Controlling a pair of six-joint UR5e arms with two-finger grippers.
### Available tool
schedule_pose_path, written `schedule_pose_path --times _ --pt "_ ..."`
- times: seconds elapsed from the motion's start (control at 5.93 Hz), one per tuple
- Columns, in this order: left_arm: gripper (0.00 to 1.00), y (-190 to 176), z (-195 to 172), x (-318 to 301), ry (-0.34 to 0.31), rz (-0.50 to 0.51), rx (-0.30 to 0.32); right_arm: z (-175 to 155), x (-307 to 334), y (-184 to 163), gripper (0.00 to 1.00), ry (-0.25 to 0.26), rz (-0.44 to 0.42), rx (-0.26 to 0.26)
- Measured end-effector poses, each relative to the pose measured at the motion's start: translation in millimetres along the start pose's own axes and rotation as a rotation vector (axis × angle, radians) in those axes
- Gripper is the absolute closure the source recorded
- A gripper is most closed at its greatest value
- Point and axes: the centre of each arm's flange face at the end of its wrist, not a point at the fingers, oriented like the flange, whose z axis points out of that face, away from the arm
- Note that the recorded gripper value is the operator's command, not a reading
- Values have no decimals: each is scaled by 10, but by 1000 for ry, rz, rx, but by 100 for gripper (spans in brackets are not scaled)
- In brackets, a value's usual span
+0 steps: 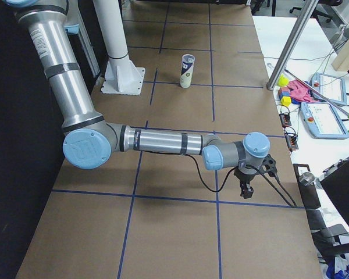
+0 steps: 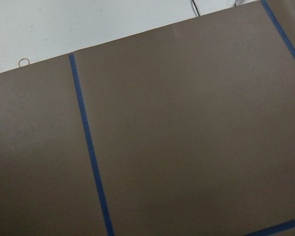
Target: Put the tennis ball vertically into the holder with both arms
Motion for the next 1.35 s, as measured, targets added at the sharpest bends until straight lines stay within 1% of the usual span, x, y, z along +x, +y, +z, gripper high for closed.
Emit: schedule_pose_path --times 0.17,0.34,0.51,0.67,0.84,1.01,1.35 --pt "0 230 102 -91 39 -38 -74 -13 94 266 0 -14 12 4" --pt "0 483 142 -209 72 -103 -130 -54 203 658 0 -15 30 11" --pt "0 704 82 -326 94 -159 -152 -14 266 1027 0 -8 46 -1" --pt "0 877 16 -380 106 -195 -162 73 295 1243 0 -3 58 -24" --pt "0 936 -65 -354 106 -220 -176 136 309 1326 0 1 61 -39" --pt "0 947 -167 -311 100 -246 -193 173 289 1318 0 3 54 -47" --pt "0 1189 -280 -307 93 -297 -223 161 202 1224 0 3 34 -42"
